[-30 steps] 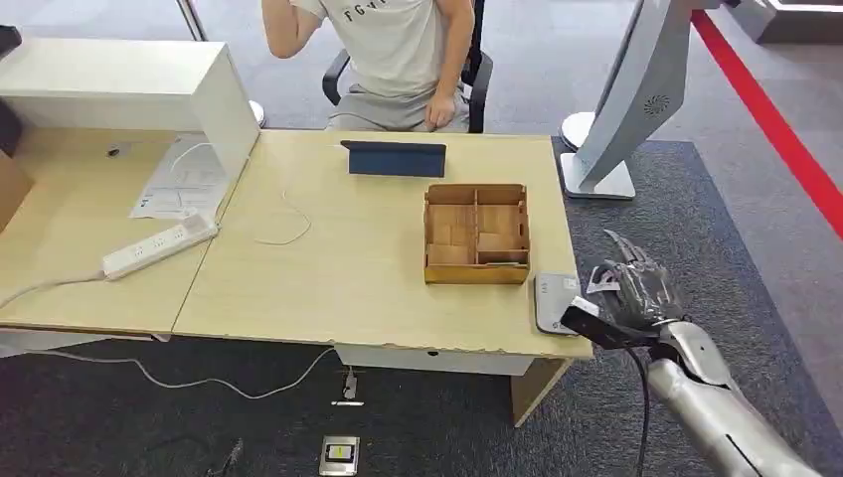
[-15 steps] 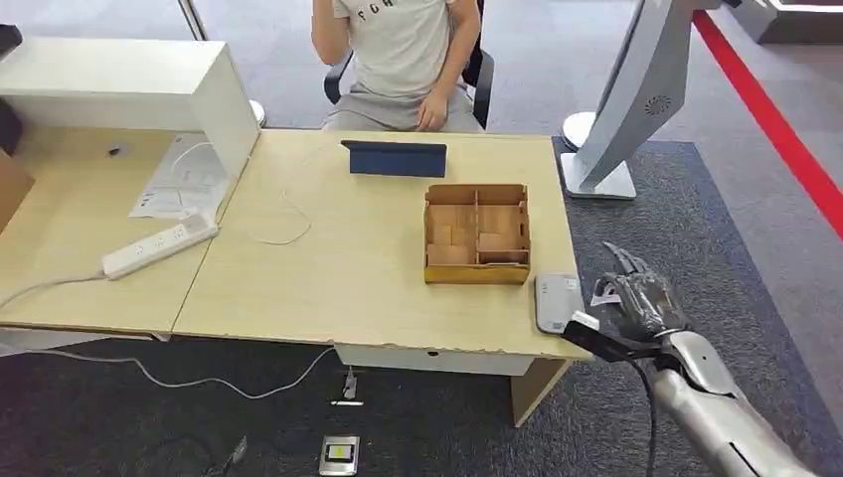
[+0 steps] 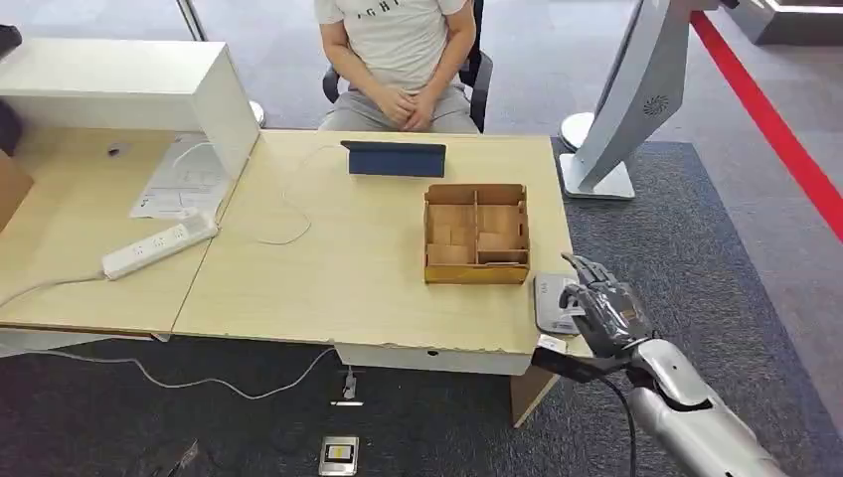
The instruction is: Pass the card to the sensor for recognition and then transmit it.
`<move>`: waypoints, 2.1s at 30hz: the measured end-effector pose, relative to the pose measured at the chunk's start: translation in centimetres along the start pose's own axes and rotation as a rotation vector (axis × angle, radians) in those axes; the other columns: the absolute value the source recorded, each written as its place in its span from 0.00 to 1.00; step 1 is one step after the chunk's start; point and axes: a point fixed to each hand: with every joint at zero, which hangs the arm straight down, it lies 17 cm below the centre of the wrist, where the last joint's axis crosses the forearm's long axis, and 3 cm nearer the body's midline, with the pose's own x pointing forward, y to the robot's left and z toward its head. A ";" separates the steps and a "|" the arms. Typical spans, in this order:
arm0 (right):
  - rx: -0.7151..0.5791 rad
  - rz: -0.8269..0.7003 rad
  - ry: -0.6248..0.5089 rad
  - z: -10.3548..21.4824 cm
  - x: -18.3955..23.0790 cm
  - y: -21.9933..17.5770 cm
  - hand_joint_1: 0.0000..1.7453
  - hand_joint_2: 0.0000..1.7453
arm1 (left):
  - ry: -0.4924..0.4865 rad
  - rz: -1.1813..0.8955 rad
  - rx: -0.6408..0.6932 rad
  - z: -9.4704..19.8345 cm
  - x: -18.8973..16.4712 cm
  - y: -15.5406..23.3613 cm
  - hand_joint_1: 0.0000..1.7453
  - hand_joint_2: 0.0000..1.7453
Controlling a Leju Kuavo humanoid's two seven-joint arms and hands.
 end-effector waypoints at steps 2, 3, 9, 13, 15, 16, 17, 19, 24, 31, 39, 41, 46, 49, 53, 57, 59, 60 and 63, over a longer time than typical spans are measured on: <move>-0.010 0.001 -0.024 -0.4 0.9 -0.4 1.00 1.00 | 0.002 -0.010 -0.002 0.0 -0.1 -0.1 0.00 0.00; -0.014 0.003 -0.035 -0.6 1.2 -0.5 1.00 1.00 | 0.003 -0.013 -0.002 0.0 -0.1 0.0 0.00 0.00; -0.030 -0.001 -0.071 -2.0 3.0 -1.6 1.00 1.00 | 0.015 -0.035 0.000 0.1 -0.6 0.2 0.00 0.00; -0.032 0.009 -0.095 -3.8 4.0 -2.6 1.00 1.00 | 0.025 -0.028 0.004 0.1 -0.8 0.2 0.00 0.00; -0.027 0.016 -0.096 -4.8 4.3 -3.1 1.00 1.00 | 0.027 -0.021 0.004 0.1 -0.9 0.2 0.00 0.00; -0.024 0.023 -0.094 -5.2 4.3 -3.4 1.00 1.00 | 0.026 -0.017 0.006 0.1 -0.9 0.2 0.00 0.00; -0.022 0.029 -0.091 -5.7 4.2 -3.9 1.00 1.00 | 0.025 -0.012 0.006 0.0 -0.8 0.2 0.00 0.00; -0.012 0.035 -0.081 -6.5 3.8 -4.4 1.00 1.00 | 0.024 -0.011 0.007 0.0 -0.7 0.1 0.00 0.00; 0.023 0.043 -0.048 -7.2 2.6 -4.7 1.00 1.00 | 0.041 -0.010 0.012 0.0 -0.8 0.2 0.00 0.00; 0.066 0.050 -0.014 -6.8 1.2 -3.6 1.00 1.00 | 0.058 -0.031 0.006 0.3 -2.0 0.6 0.00 0.00; 0.096 0.058 0.010 -6.0 -0.2 -2.5 1.00 1.00 | 0.061 -0.030 0.013 0.4 -2.7 0.9 0.00 0.00; 0.102 0.060 0.009 -5.7 -0.5 -2.3 1.00 1.00 | 0.059 -0.029 0.015 0.4 -2.7 0.9 0.00 0.00; 0.119 0.064 0.014 -5.5 -0.8 -1.8 1.00 1.00 | 0.059 -0.015 0.025 0.3 -2.5 1.1 0.00 0.00; 0.132 0.062 0.024 -5.1 -1.1 -1.2 1.00 1.00 | 0.063 -0.015 0.027 0.3 -2.6 1.1 0.00 0.00; 0.161 0.061 0.035 -4.1 -1.5 0.2 1.00 1.00 | 0.069 -0.018 0.027 0.4 -3.0 1.1 0.00 0.00; 0.192 0.051 0.038 -3.4 -1.6 1.6 1.00 1.00 | 0.085 -0.019 0.031 0.4 -3.4 1.3 0.00 0.00; 0.204 0.046 0.042 -3.0 -1.7 2.1 1.00 1.00 | 0.091 -0.019 0.034 0.4 -3.6 1.4 0.00 0.00; 0.208 0.044 0.042 -2.8 -1.8 2.3 1.00 1.00 | 0.093 -0.019 0.034 0.5 -3.7 1.4 0.00 0.00; 0.223 0.035 0.047 -2.2 -2.1 3.0 1.00 1.00 | 0.096 -0.018 0.039 0.5 -3.8 1.6 0.00 0.00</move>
